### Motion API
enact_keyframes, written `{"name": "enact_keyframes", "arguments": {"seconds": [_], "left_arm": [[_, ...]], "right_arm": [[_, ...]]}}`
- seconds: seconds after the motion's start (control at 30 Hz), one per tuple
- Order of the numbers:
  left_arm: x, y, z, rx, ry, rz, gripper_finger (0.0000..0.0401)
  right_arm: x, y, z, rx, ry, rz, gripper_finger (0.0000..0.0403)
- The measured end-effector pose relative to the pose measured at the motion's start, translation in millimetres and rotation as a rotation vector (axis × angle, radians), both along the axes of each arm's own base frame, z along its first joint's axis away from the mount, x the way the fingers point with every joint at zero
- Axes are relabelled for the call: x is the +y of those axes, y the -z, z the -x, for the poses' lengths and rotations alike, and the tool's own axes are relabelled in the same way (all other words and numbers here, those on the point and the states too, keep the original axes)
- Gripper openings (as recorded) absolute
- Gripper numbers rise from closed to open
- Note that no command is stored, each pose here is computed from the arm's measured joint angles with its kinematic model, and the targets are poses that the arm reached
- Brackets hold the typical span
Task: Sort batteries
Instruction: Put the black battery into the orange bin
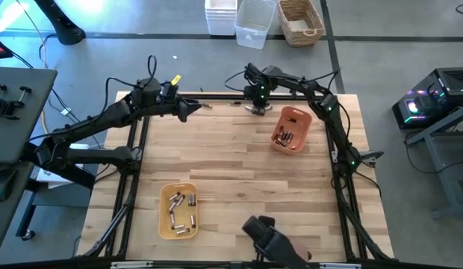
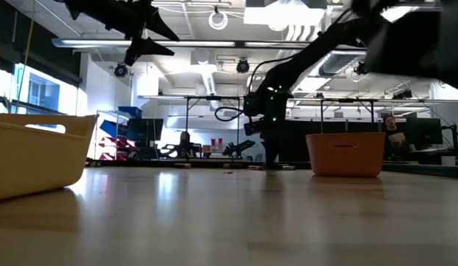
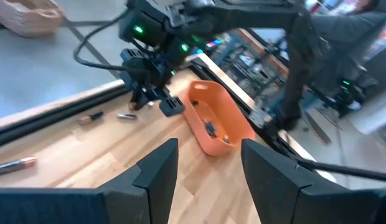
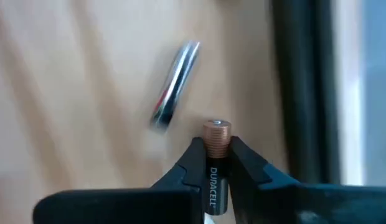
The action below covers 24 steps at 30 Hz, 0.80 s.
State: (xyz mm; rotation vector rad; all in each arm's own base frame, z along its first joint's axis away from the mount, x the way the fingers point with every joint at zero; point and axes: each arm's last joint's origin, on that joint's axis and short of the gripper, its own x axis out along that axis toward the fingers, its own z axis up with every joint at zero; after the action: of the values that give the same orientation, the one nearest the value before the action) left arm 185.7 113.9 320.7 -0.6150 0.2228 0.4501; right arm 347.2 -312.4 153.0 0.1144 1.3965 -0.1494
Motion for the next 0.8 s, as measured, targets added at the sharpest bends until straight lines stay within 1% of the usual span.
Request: {"name": "enact_keyframes", "arguments": {"seconds": [0.03, 0.1, 0.17, 0.23, 0.3, 0.37, 0.43, 0.5, 0.57, 0.67, 0.8], "left_arm": [[-0.7, -0.1, -0.3, -0.004, 0.022, 0.006, 0.017], [-1.7, -0.3, -0.7, -0.012, 0.058, 0.015, 0.017], [-2.0, -0.3, -0.8, -0.013, 0.064, 0.016, 0.017], [-1.9, -0.4, -0.8, -0.013, 0.063, 0.016, 0.017], [-1.7, -0.4, -0.7, -0.009, 0.068, 0.002, 0.017], [-1.8, -0.4, -0.8, -0.004, 0.075, -0.014, 0.017], [-2.3, -0.4, -0.9, -0.007, 0.093, -0.01, 0.017], [-3.2, -0.6, -1.2, -0.013, 0.124, -0.003, 0.017], [-3.7, -0.6, -1.4, -0.013, 0.144, -0.01, 0.017], [-3.8, -0.6, -1.4, -0.01, 0.149, -0.02, 0.017], [-3.7, -0.6, -1.4, 0.002, 0.162, -0.058, 0.017]], "right_arm": [[2.2, -6.6, 1.9, 0.001, -0.001, -0.009, 0.0022], [1.8, -28.7, 1.0, -0.06, -0.003, 0.029, 0.0022], [5.0, -54.5, 4.5, -0.114, -0.002, 0.054, 0.0022], [9.3, -72.2, 8.6, -0.152, 0.01, 0.047, 0.0022], [15.7, -86.4, 13.9, -0.182, 0.058, -0.002, 0.0022], [28.3, -106.2, 23.1, -0.201, 0.111, -0.091, 0.0022], [46.7, -123.0, 32.7, -0.17, 0.122, -0.149, 0.0022], [63.0, -123.3, 41.9, -0.093, 0.14, -0.156, 0.0022], [77.9, -114.4, 52.4, -0.047, 0.181, -0.177, 0.0022], [101.9, -108.2, 77.3, -0.049, 0.286, -0.191, 0.0022], [123.3, -88.9, 105.8, -0.074, 0.438, -0.129, 0.0022]]}}
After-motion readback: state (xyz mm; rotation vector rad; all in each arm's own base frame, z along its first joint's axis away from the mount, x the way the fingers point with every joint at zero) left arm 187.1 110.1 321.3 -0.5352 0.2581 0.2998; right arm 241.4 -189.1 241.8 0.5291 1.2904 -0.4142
